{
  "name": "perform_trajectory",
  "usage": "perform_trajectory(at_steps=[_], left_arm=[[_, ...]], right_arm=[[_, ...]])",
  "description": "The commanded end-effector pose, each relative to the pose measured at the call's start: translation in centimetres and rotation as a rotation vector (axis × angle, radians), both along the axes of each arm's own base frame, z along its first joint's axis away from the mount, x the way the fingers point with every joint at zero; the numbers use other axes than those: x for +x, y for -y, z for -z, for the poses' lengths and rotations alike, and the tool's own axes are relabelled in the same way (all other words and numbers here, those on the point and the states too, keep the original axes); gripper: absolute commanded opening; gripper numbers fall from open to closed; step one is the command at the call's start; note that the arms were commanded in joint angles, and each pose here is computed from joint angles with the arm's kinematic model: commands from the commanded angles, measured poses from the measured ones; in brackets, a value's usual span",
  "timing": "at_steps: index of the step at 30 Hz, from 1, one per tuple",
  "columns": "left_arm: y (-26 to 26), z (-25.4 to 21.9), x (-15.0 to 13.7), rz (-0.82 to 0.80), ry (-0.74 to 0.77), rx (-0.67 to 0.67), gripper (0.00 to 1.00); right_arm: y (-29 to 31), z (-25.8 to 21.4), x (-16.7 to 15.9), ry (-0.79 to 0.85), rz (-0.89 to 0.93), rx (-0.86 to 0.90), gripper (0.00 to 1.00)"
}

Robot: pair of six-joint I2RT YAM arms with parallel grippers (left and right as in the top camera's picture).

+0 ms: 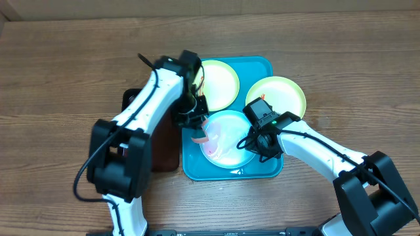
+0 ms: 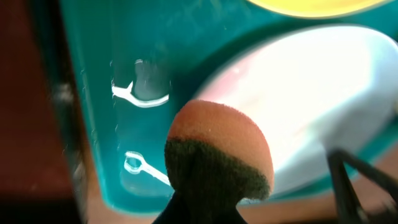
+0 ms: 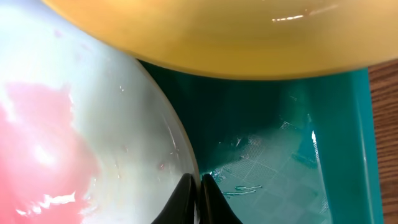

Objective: Clean dirty plates on tray and stack at the side
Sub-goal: 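Return the sponge to the black tray and release it with the left gripper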

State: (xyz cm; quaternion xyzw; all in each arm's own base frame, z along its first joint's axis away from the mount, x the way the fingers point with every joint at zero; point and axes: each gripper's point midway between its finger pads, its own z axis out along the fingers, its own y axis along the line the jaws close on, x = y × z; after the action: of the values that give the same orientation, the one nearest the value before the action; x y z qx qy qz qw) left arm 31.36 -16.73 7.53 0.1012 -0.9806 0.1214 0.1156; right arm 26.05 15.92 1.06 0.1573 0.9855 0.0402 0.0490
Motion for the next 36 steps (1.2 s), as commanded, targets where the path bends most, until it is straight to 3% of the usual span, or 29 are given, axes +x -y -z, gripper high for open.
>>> perform_trajectory(at_steps=[1,5,9,17,20,21,23,25,31,36], left_arm=[[-1.6,-5.2,0.7,0.034,0.131,-0.049,0.04],[-9.2,-6.8,0.6,-0.046,0.188,0.228,0.04],[-13.7,-6.2,0.1,-0.110,0.177,0.379,0.04],[-14.9,3.0,-0.4,-0.128,0.183,0.392,0.04],[-14.9,4.3,-0.6,-0.130,0.188,0.386,0.04],[-14.9,4.4,-0.5,-0.131,0.192,0.385,0.09],[-14.8,4.2,-0.4,-0.132,0.194,0.383,0.38],[-14.5,3.6,-0.5,-0.133,0.181,0.364,0.60],[-14.2,-0.9,0.7,-0.181,0.193,0.282,0.62],[-14.7,-7.1,2.4,-0.229,0.297,0.164,0.64]], right_arm=[[1.8,1.5,-0.8,-0.033,-0.058,-0.086,0.04],[1.4,1.5,-0.9,-0.038,-0.133,-0.070,0.04],[1.3,1.5,-0.8,-0.036,-0.142,-0.067,0.04],[-1.4,1.3,-0.5,-0.014,-0.292,0.061,0.04],[-1.7,1.2,-0.2,-0.001,-0.310,0.077,0.04],[-1.8,1.2,-0.1,0.002,-0.309,0.079,0.04],[-1.9,1.2,0.0,0.009,-0.308,0.082,0.04],[-1.9,1.0,0.1,0.007,-0.305,0.082,0.04],[-1.3,-2.5,1.1,0.028,-0.302,0.012,0.04],[-1.4,-7.4,3.0,0.103,-0.324,-0.089,0.04]])
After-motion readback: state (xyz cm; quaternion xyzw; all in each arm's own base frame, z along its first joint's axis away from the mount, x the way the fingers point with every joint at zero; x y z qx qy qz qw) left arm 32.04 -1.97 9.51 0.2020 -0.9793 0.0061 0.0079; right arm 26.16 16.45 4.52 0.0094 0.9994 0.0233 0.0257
